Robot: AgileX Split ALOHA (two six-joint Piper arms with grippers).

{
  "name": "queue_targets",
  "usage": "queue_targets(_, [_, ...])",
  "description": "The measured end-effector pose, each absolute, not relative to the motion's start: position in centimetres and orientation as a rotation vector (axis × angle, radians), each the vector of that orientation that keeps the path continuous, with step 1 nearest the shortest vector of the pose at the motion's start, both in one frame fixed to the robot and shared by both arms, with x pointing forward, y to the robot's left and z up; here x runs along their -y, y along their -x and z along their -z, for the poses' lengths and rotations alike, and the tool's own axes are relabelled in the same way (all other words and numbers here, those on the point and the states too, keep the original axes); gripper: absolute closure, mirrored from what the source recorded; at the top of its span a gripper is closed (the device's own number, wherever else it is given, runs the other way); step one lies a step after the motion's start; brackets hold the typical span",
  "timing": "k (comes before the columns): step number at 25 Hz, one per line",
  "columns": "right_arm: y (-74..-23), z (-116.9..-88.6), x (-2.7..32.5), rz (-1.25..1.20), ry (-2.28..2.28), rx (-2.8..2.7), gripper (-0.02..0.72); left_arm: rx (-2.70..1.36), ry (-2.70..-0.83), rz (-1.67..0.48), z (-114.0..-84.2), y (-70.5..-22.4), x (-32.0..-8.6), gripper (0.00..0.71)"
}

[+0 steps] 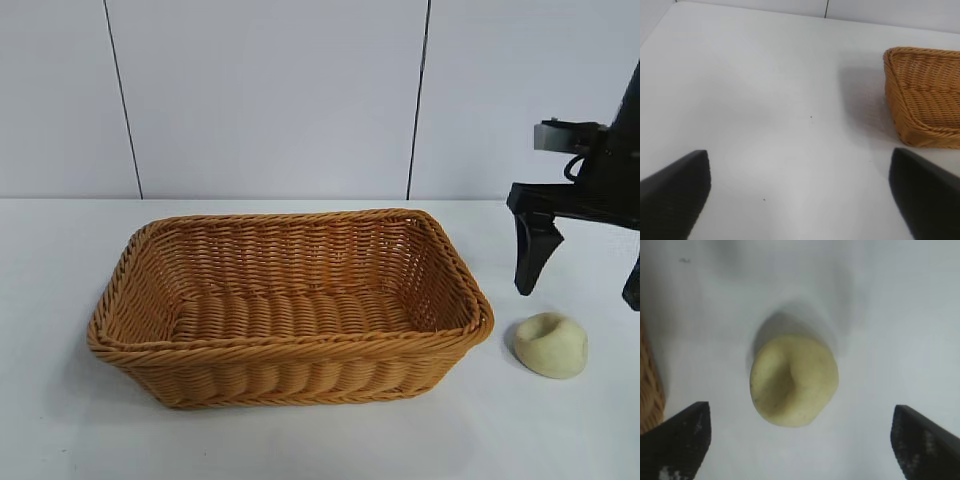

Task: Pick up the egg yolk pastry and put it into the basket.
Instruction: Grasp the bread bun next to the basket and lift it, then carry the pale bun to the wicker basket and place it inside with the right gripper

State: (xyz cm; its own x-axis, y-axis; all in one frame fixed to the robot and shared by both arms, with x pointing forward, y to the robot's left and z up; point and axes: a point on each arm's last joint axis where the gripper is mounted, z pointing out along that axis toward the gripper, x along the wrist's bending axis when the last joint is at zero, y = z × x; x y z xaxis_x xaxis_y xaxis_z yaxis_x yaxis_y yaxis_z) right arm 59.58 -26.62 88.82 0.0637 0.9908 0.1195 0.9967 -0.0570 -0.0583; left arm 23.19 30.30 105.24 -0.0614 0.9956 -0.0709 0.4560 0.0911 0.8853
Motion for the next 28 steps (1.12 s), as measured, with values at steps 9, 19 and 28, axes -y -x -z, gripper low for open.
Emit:
queue_targets(9, [-59.7,-88.0,26.6,0.058,2.193,2.050,0.511,-1.623,-1.461,-0.913,-105.2,-23.2,-30.3,0.015])
queue_targets(19, [-61.2,-92.5,26.3,0.046,2.137,2.067,0.643,-1.623,-1.462,-0.914,-105.2,-23.2,-30.3,0.015])
queue_targets(28, [-61.2,-101.3,24.2,0.297,2.127,2.265,0.647,-1.623,-1.462,-0.914,-105.2,-23.2,-30.3,0.015])
